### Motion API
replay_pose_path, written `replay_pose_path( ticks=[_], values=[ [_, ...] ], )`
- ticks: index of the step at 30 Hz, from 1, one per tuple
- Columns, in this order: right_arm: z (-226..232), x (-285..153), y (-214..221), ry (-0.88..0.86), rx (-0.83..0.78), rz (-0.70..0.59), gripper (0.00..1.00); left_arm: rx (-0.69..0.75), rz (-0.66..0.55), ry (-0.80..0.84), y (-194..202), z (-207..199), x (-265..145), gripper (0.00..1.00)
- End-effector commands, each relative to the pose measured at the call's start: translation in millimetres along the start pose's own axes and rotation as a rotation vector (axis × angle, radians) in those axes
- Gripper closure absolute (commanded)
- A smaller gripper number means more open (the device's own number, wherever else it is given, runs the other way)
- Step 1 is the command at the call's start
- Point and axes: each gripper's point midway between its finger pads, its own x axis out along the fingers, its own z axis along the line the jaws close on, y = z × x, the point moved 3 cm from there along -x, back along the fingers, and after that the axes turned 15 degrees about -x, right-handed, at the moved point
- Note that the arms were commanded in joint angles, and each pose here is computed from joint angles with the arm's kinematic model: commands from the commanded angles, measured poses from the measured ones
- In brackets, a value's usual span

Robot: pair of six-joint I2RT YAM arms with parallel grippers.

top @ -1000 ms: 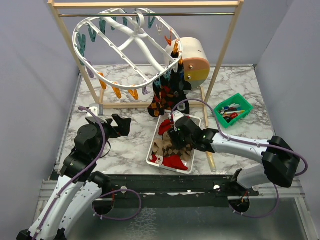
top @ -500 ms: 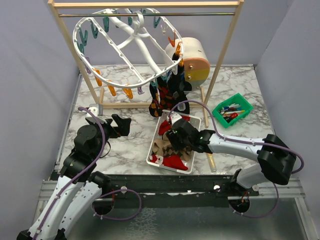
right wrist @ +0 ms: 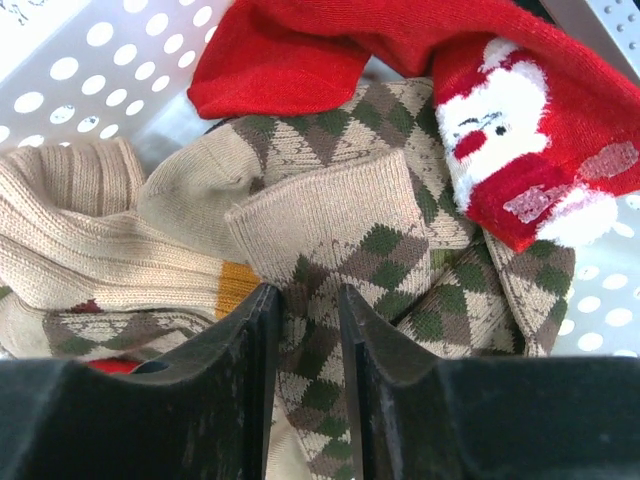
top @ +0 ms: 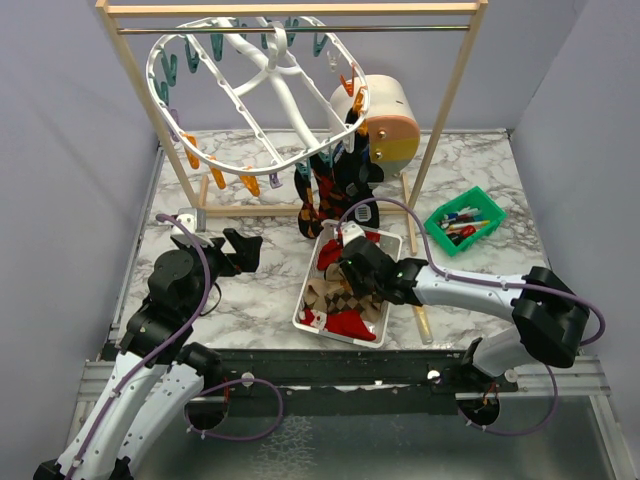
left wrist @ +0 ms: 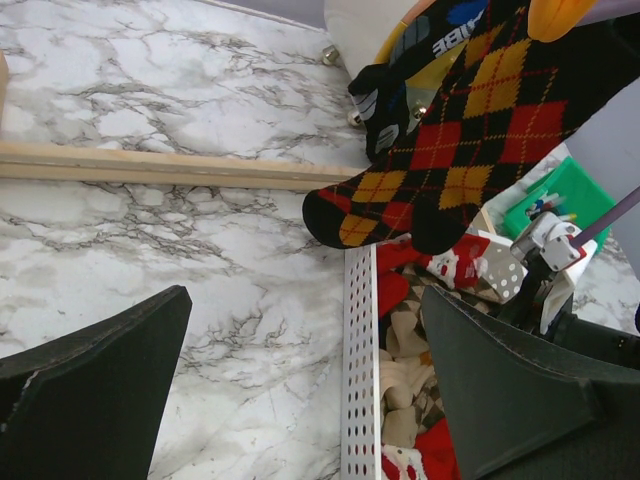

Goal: Clip the socks to the hanger
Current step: Pick up the sock from the bin.

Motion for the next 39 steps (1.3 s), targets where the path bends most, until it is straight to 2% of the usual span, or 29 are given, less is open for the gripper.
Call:
replay_pose_path(
  ticks=[1,5,9,16,25,33,35,39],
  values=[
    [-6.9,-3.5,-4.3,0.051,0.012,-0.008,0.7,0.004,-0.015,0.032,-7.6,-7.8,-4.7,0.01],
    [-9.4,-13.9,-12.3,0.043,0.02,-0.05,0.82,0.001,-0.012,0.032,-6.7,-7.7,-4.6,0.01],
    [-13.5,-31.0,-24.6,0.032,0.039,-0.101,0.99,-0.004,-0.006,0.036,-5.5,-8.3,-4.4,0.01],
    [-22.4,-78.0,-47.9,-0.018,0.073,-0.248,1.0,-0.013,0.008,0.063,-5.5,-14.1,-5.9,0.01],
    [-36.0,-147.9,-74.2,-0.079,0.064,-0.517,0.99,-0.041,0.053,0.122,-8.0,-29.7,-16.8,0.01],
    [-35.1,-201.0,-103.4,-0.179,0.046,-0.757,1.0,-0.148,-0.002,0.055,-25.4,-30.9,-22.4,0.01],
    [-33.0,-211.9,-110.2,-0.21,0.041,-0.806,1.0,-0.121,0.025,0.113,-23.8,-40.0,-22.8,0.01],
    [-32.8,-231.1,-122.8,-0.243,0.066,-0.924,1.0,-0.063,0.05,0.348,-18.5,-68.3,-32.8,0.01]
  ],
)
